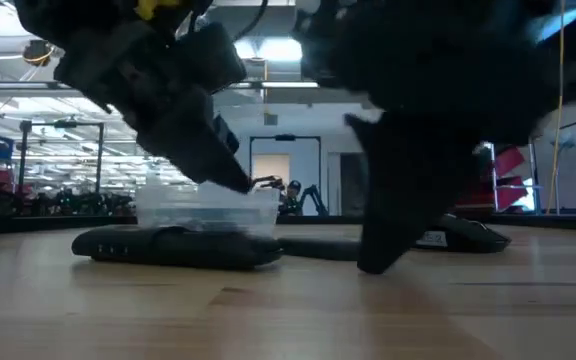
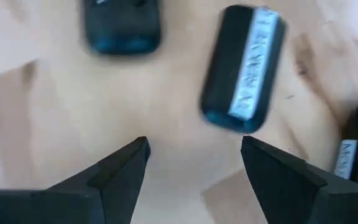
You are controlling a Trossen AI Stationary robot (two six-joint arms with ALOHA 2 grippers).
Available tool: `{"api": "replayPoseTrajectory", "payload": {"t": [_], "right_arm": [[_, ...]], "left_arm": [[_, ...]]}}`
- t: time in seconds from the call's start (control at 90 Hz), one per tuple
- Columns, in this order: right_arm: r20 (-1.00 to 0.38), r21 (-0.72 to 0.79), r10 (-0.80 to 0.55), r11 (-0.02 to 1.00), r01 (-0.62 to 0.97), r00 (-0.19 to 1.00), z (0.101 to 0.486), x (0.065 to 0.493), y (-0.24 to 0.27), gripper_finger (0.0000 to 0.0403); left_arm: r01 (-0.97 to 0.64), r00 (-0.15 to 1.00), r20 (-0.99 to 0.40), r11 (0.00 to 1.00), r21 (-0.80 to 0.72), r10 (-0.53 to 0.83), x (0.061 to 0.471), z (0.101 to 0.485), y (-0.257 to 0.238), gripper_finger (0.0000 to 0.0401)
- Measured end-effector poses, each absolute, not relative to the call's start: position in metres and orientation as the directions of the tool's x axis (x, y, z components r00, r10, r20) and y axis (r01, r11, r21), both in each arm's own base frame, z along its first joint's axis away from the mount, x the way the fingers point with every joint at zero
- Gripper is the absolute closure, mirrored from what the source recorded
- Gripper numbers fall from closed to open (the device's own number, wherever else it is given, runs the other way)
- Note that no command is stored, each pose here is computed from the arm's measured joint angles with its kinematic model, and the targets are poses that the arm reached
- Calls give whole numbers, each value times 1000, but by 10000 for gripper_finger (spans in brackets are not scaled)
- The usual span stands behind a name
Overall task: Insert battery
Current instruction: Close the remote control battery cover
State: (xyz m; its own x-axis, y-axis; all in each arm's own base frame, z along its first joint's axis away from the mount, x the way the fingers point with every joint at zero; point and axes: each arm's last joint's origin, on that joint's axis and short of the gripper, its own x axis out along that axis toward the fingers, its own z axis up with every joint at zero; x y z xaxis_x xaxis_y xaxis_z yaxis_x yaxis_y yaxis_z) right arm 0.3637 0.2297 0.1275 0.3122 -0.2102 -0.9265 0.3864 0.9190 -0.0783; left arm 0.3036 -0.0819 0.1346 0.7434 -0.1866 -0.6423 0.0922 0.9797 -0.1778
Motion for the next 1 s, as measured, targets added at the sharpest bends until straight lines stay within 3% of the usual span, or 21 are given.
{"api": "replayPoseTrajectory", "payload": {"t": [0.256,0.489,0.7,0.844,1.0], "right_arm": [[-921,-56,-192,926,373,338,128,362,237,151],[-918,-45,-186,926,374,351,128,363,238,151],[-916,-47,-190,926,375,354,127,363,238,151],[-915,-47,-191,925,376,355,127,363,238,151],[-914,-49,-194,925,377,357,127,363,238,151]], "left_arm": [[-132,768,-637,956,-262,-68,312,120,-84,400],[-106,754,-631,913,-394,-185,318,121,-71,396],[-68,728,-609,850,-522,-315,321,124,-62,335],[-25,727,-582,833,-552,-364,329,134,-65,298],[40,730,-575,863,-504,-369,344,155,-73,291]]}}
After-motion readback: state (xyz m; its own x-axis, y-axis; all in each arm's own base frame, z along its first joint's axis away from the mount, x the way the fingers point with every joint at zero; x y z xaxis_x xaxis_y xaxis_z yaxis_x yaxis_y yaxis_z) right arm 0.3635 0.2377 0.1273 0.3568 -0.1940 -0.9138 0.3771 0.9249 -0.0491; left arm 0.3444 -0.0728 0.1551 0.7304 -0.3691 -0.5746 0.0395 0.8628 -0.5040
